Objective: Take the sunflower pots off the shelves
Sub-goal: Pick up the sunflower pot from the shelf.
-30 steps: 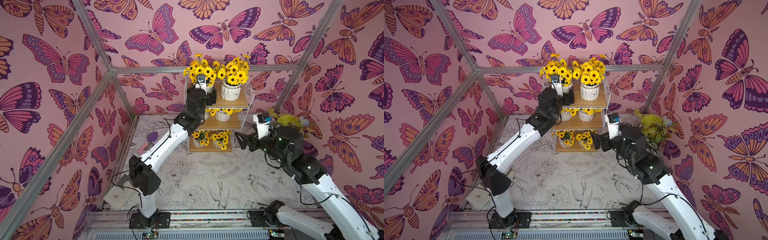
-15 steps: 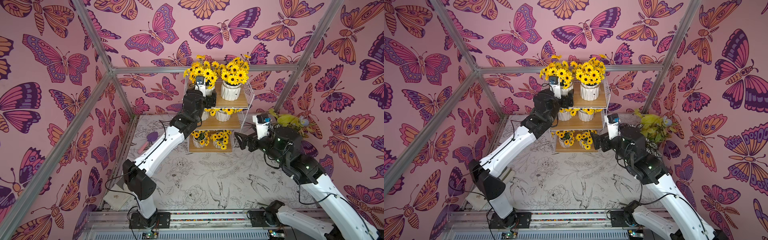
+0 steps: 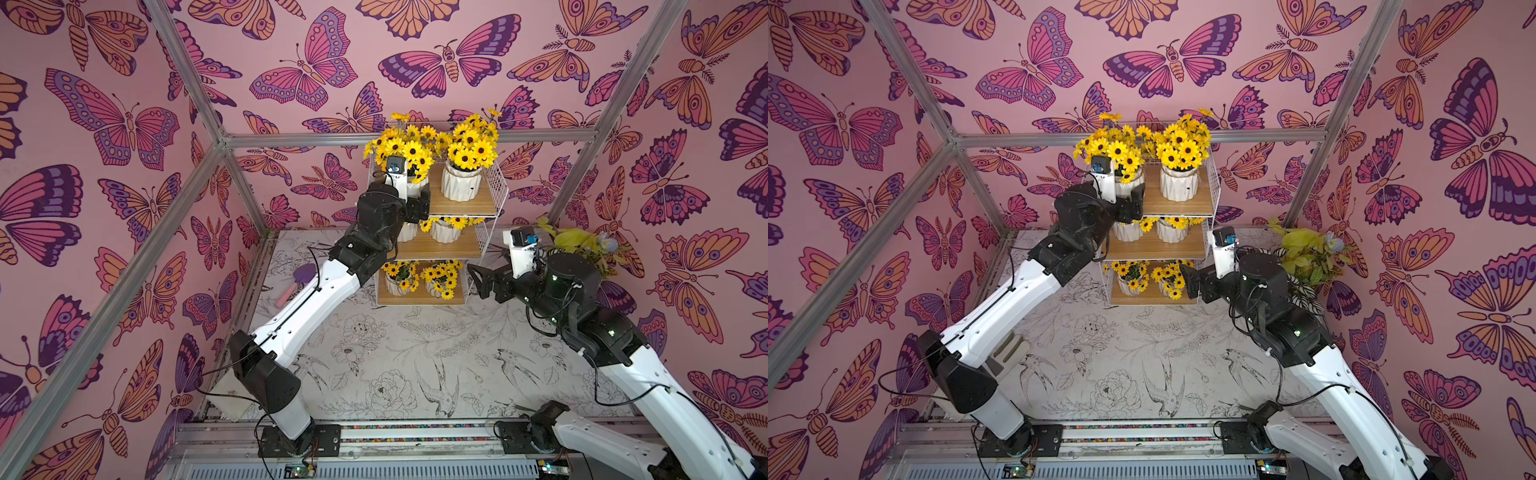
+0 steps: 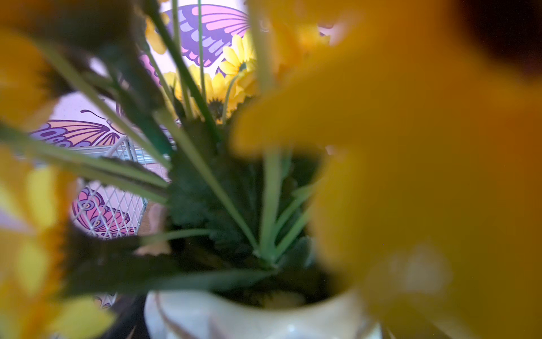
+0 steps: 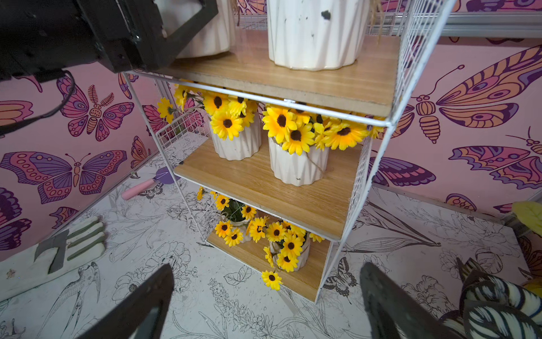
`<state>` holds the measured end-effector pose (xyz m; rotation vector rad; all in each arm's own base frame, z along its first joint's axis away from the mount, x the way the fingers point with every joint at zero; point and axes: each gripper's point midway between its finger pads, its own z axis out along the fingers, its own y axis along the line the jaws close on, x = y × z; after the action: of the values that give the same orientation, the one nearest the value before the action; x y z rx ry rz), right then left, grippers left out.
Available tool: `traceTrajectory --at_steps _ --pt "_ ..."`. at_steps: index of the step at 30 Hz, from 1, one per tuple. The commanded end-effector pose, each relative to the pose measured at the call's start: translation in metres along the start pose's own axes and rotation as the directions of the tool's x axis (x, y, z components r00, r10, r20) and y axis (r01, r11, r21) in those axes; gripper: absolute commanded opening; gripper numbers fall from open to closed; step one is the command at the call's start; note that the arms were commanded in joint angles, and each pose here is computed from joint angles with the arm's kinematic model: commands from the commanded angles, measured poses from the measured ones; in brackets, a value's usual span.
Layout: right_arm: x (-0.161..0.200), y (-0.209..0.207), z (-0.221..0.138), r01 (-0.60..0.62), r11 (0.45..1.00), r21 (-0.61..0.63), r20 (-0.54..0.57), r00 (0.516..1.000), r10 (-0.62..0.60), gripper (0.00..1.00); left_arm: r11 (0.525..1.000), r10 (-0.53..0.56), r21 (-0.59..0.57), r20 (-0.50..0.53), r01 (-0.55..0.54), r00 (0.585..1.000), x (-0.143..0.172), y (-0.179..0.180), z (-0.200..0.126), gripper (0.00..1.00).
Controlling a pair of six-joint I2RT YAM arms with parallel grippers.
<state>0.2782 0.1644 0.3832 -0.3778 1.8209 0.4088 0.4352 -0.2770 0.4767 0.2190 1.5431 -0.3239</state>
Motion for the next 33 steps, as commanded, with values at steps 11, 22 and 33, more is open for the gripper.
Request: traceTrajectory --at_steps 11,22,33 --pt "-0.002 0.000 0.005 -0.006 1.000 0.008 0.012 1.000 0.006 0.99 0.999 -0.028 -0.034 0.234 0.037 0.972 -0.089 0.023 -0.053 0.65" --pt "-0.004 0.003 0.008 -0.015 1.000 -0.008 0.018 1.000 0.015 0.99 0.978 0.050 -0.210 0.268 0.008 0.962 -0.095 0.068 -0.091 0.65" --pt "-0.006 0.008 0.012 -0.015 0.999 -0.030 0.019 1.000 0.015 0.99 0.958 -0.013 -0.271 0.268 0.088 0.963 -0.073 0.127 -0.120 0.63"
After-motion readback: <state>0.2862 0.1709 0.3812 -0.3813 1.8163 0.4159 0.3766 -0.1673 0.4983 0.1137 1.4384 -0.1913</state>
